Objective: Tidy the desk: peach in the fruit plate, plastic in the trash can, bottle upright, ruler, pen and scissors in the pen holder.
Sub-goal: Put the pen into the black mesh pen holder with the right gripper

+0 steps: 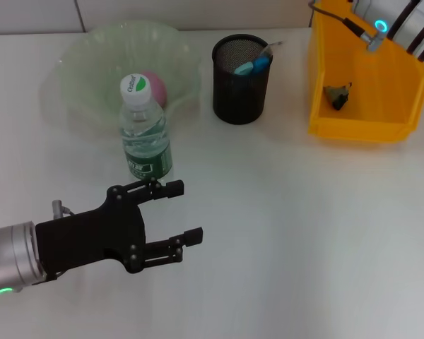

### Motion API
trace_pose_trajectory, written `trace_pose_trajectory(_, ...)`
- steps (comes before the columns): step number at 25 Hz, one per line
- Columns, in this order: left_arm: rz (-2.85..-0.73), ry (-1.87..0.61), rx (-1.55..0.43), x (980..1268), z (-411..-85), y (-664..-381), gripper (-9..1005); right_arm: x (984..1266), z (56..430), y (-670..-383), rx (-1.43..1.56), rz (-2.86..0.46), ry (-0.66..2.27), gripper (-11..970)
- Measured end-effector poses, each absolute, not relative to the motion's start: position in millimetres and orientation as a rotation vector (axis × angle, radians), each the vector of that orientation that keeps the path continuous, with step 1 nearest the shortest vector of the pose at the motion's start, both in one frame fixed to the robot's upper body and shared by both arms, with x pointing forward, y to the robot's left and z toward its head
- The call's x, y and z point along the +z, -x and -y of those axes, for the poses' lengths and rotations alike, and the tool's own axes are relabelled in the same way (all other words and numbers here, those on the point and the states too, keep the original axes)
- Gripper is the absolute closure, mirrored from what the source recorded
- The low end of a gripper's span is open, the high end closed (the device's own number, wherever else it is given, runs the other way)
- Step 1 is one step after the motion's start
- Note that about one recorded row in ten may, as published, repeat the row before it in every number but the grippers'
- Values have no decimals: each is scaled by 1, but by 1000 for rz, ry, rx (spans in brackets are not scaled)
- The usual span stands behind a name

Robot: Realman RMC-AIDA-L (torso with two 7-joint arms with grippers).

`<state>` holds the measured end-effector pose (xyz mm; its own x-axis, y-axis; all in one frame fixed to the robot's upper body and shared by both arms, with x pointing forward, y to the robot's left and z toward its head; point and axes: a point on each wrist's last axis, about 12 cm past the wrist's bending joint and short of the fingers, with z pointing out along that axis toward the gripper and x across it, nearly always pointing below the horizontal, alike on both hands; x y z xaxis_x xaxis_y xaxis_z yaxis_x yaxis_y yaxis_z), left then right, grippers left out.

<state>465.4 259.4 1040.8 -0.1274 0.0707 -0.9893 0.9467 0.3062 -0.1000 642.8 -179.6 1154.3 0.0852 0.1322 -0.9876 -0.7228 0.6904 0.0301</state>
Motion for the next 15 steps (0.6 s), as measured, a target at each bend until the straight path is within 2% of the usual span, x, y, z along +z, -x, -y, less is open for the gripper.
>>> trace_pose_trajectory(15, -1479, -1004, -1013, 1041, -255, -470, 215, 1125, 168, -648, 646, -1484, 554, 830)
